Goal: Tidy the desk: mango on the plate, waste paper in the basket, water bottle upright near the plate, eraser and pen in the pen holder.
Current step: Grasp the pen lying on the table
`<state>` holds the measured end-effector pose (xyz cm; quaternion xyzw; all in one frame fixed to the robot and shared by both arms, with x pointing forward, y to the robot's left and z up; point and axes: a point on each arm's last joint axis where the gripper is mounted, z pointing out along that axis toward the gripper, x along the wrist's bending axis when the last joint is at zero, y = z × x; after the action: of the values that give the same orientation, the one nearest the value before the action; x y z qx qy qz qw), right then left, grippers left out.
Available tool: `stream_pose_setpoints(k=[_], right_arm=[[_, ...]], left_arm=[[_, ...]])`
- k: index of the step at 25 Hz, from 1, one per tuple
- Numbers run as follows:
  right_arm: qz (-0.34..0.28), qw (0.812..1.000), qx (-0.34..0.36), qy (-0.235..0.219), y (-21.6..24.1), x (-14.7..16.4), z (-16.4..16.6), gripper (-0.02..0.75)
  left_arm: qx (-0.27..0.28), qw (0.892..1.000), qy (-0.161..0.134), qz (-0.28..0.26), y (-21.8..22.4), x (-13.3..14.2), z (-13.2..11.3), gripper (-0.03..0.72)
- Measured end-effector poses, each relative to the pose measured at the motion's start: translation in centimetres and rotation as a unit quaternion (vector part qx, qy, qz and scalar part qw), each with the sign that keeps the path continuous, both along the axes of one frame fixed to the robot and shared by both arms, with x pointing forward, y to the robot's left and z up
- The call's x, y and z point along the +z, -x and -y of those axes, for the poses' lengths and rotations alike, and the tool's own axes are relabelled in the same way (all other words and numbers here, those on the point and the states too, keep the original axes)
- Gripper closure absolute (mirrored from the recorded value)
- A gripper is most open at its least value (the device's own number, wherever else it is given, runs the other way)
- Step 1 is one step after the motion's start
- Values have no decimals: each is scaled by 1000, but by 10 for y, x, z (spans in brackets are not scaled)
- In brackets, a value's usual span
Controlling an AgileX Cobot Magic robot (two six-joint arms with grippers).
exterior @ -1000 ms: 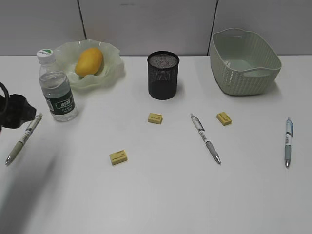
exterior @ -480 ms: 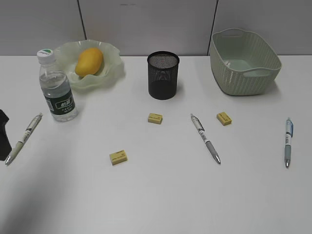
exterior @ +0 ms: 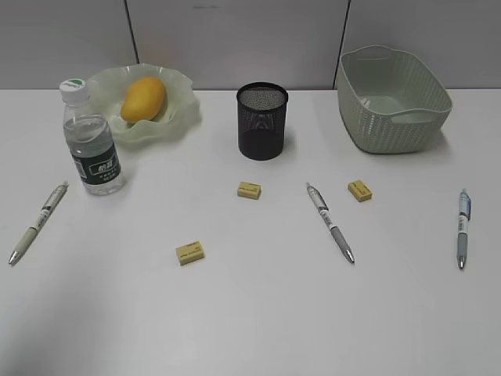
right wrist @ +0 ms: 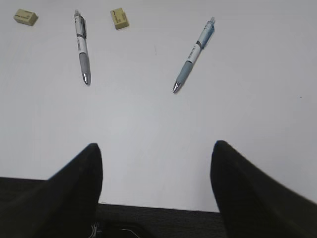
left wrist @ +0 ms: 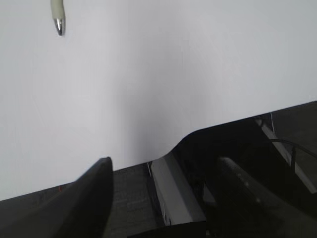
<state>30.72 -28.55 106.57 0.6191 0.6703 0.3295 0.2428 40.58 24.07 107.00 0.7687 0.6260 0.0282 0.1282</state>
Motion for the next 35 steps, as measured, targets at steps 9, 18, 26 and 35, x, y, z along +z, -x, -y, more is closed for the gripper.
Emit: stream_pose_setpoints(k=[9, 18, 26, 35], right_arm=[[2, 1000, 0, 2, 0, 0, 0, 200], [5, 1000, 0, 1, -1, 1, 0, 200], [38, 999, -2, -4, -4, 5, 0, 200], [46, 999, -4, -1, -5, 6, 0, 200]], left_arm=[[6, 971, 71, 229, 80, 32, -25, 206], [8, 950, 81, 303, 123, 3, -41, 207], [9, 949, 78, 305, 124, -3, -42, 207], [9, 949, 78, 304, 125, -3, -42, 207]])
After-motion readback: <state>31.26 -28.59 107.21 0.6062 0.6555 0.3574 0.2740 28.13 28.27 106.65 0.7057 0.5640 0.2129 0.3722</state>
